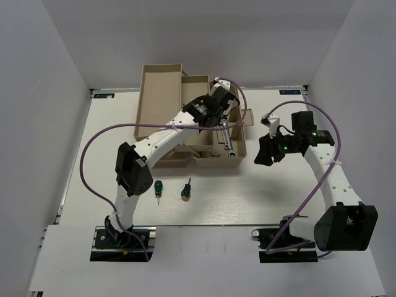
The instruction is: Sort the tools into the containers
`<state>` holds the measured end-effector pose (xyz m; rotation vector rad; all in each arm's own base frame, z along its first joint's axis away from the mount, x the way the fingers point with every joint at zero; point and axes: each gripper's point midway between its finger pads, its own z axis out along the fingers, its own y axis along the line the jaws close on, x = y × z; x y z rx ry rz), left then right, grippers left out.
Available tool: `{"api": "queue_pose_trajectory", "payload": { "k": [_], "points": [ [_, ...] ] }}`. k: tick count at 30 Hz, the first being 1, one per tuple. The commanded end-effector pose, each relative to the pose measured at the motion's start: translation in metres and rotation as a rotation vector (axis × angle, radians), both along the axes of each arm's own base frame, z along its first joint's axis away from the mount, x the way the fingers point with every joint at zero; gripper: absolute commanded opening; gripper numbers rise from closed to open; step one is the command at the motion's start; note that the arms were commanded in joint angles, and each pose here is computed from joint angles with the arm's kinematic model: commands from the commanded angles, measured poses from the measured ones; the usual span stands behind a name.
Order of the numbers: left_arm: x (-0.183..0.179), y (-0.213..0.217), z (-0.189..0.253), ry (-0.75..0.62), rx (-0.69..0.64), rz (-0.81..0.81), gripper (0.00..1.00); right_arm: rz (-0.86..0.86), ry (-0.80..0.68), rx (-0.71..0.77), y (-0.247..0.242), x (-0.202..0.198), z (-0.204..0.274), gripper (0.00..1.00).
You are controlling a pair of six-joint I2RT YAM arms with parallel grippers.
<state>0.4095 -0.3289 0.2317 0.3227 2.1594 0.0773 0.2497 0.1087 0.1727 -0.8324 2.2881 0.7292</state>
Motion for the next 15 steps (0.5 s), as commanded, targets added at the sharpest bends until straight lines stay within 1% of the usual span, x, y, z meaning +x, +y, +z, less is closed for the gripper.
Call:
{"api": "queue_pose_trajectory", "payload": {
  "k": [1, 2, 3, 5, 6, 7, 8, 10, 12, 13, 15],
  "points": [
    [0.008, 0.015, 0.034, -0.045, -0.046, 0.007, 0.28, 0.128, -0.026, 0.008, 0.014, -0.016, 0.003, 0.56],
    [0.013, 0.021, 0.034, -0.046, -0.046, 0.021, 0.29, 0.174, -0.039, -0.012, 0.021, -0.020, 0.002, 0.53],
    [0.013, 0.018, 0.035, -0.046, -0.058, 0.012, 0.29, 0.185, -0.051, -0.020, 0.024, -0.019, -0.001, 0.51],
    [0.020, 0.025, 0.036, -0.049, -0.061, 0.021, 0.37, 0.227, -0.076, -0.042, 0.033, -0.020, 0.000, 0.48],
    [0.018, 0.025, 0.041, -0.053, -0.074, 0.013, 0.43, 0.234, -0.067, -0.044, 0.036, -0.021, -0.002, 0.46],
    [0.018, 0.023, 0.045, -0.055, -0.078, 0.000, 0.56, 0.262, -0.057, -0.057, 0.042, -0.024, -0.005, 0.46],
    [0.017, 0.024, 0.051, -0.064, -0.087, 0.000, 0.61, 0.277, -0.053, -0.059, 0.046, -0.026, -0.004, 0.46],
    [0.016, 0.025, 0.056, -0.061, -0.110, -0.015, 0.70, 0.318, -0.053, -0.075, 0.056, -0.029, -0.006, 0.50],
    [0.012, 0.029, 0.070, -0.082, -0.130, -0.015, 0.73, 0.347, -0.064, -0.088, 0.062, -0.029, -0.006, 0.56],
    [0.009, 0.029, 0.077, -0.086, -0.145, -0.025, 0.73, 0.396, -0.074, -0.095, 0.072, -0.035, -0.006, 0.56],
    [-0.008, 0.031, 0.107, -0.121, -0.203, -0.034, 0.73, 0.422, -0.077, -0.104, 0.079, -0.038, -0.006, 0.58]
  ]
}}
